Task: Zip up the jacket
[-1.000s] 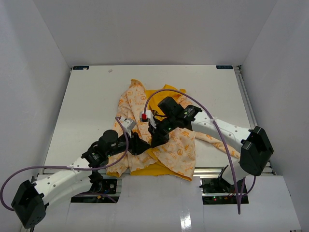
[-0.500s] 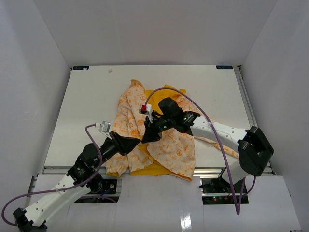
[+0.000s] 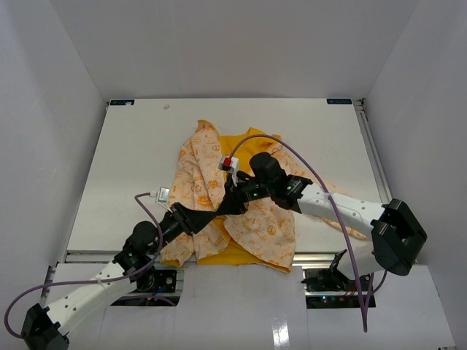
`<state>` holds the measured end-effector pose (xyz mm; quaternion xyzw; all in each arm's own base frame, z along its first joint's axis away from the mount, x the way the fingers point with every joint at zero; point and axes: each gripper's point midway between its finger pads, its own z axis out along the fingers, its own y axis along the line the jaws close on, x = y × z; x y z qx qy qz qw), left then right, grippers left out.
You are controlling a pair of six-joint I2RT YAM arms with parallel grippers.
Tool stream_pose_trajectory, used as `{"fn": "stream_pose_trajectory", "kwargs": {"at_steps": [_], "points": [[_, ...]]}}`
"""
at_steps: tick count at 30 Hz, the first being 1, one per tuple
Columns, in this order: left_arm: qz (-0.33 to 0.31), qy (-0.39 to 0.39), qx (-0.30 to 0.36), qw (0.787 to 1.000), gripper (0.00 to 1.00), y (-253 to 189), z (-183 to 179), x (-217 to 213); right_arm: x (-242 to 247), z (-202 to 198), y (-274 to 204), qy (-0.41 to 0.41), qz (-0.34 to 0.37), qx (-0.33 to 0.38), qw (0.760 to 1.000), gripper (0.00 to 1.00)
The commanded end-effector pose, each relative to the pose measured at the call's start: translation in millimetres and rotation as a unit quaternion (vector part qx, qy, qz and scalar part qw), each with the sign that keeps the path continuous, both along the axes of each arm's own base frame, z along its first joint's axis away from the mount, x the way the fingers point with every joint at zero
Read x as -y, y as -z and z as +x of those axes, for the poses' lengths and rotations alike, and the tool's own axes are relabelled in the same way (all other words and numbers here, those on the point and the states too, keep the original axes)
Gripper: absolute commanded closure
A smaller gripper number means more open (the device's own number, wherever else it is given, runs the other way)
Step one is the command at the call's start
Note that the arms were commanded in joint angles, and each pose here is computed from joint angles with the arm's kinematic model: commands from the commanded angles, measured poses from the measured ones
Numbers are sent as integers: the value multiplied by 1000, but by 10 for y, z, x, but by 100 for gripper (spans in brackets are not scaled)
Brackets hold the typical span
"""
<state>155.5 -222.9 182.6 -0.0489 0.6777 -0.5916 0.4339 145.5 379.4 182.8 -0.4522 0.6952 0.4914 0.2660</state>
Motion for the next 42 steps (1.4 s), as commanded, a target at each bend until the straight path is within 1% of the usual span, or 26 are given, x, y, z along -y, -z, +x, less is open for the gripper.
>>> {"fn": "stream_pose_trajectory", "kwargs": {"at_steps": [1, 4, 7, 10, 14, 16, 26, 31, 34, 38, 40, 42], "points": [[-13, 1, -40, 999, 53, 193, 14, 28, -35, 22, -246, 9, 38, 25, 999, 92], [-15, -9, -62, 998, 51, 247, 39, 10, -14, 88, -250, 29, 35, 36, 998, 92], [-24, -25, -71, 997, 48, 259, 72, -33, -8, 116, -256, 38, 34, 40, 998, 92], [-29, -36, -74, 996, 48, 271, 89, -68, 5, 163, -246, 51, 30, 45, 997, 92], [-28, -39, -78, 996, 48, 305, 96, -76, -9, 165, -264, 49, 32, 46, 997, 92], [-26, -53, -79, 995, 48, 313, 143, -98, -14, 169, -275, 50, 34, 45, 997, 92], [-10, -51, -116, 992, 46, 462, 152, -58, -28, 242, -382, 71, 43, 54, 995, 92], [-25, -68, -127, 989, 45, 500, 195, -95, -22, 214, -396, 70, 53, 48, 995, 92], [-51, -82, -114, 989, 45, 449, 236, -138, -33, 170, -362, 58, 53, 40, 996, 92], [-73, -87, -102, 988, 47, 391, 257, -158, -33, 144, -309, 54, 52, 34, 997, 92], [-70, -82, -100, 989, 53, 387, 251, -138, -33, 140, -299, 53, 53, 31, 997, 92], [-66, -76, -100, 990, 61, 395, 243, -117, -37, 130, -301, 52, 55, 29, 997, 92]]}}
